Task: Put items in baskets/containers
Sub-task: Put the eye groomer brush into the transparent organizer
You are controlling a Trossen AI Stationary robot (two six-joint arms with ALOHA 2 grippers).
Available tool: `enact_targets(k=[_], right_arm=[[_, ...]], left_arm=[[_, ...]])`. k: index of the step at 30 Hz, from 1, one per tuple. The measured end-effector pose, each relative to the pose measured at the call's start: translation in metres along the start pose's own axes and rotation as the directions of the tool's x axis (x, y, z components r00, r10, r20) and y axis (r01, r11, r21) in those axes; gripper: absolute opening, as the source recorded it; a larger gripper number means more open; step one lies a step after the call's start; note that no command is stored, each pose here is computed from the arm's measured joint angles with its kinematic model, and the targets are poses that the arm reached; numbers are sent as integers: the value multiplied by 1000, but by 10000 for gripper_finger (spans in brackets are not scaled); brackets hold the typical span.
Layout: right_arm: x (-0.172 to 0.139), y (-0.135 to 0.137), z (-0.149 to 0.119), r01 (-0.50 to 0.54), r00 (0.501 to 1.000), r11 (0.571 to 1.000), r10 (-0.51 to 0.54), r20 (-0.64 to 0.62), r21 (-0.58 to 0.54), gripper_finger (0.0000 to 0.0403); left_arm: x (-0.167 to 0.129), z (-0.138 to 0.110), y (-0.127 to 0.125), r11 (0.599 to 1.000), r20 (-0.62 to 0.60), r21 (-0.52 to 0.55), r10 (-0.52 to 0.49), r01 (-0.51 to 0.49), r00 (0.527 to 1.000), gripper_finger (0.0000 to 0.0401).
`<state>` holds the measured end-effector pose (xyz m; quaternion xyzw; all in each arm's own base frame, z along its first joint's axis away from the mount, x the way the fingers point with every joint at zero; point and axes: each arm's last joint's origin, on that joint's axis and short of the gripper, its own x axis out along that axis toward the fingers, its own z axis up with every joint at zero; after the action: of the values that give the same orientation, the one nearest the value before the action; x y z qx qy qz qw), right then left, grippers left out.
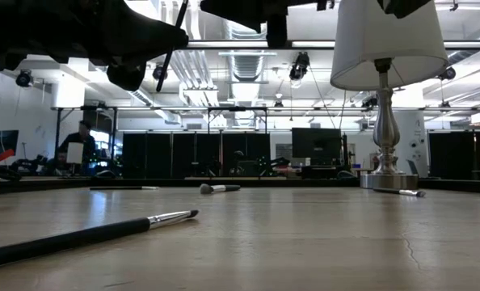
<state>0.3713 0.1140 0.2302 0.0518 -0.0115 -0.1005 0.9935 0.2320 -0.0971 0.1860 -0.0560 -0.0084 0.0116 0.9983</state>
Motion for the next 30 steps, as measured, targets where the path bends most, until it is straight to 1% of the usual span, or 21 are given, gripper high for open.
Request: enact_targets(k=[2, 5, 7, 9, 12, 17, 18, 23, 25, 30], right_arm=[[2, 1, 3, -5, 1000, 1000, 5, 9, -2, 192], [9, 4, 5, -61, 998, 998, 61, 6, -5, 188], [13, 6, 6, -85, 996, 996, 85, -7, -8, 179], [17, 7, 5, -83, 996, 996, 82, -26, -20, 162], [21, 9, 7, -74, 997, 996, 73, -40, -40, 121], [22, 10, 10, -73, 996, 995, 69, -52, -74, 33], [22, 10, 9, -74, 996, 994, 70, -55, -76, 21], [22, 11, 8, -81, 995, 994, 76, -64, -80, 13], [21, 12, 8, -84, 995, 993, 79, -68, -85, 12], [11, 15, 18, -99, 991, 988, 87, -104, -120, 11]], left_arm=[[0, 0, 0, 1000, 0, 0, 0, 0, 1000, 9], [0, 0, 0, 1000, -1, 0, -1, 1, 1000, 9], [0, 0, 0, 1000, -1, -1, -1, 1, 1000, 9], [0, 0, 0, 1000, -1, -1, -1, 1, 1000, 9], [0, -1, 0, 1000, -7, 2, -3, 3, 1000, 9], [0, -2, 0, 1000, -17, 6, -6, 6, 1000, 9], [0, -2, 0, 1000, -19, -1, -7, 7, 1000, 10], [0, -2, 0, 1000, -18, -18, -9, 9, 1000, 25], [0, -2, 0, 999, -18, -44, -8, 7, 1000, 29], [0, 0, 0, 996, -10, -86, -5, 4, 1000, 40]])
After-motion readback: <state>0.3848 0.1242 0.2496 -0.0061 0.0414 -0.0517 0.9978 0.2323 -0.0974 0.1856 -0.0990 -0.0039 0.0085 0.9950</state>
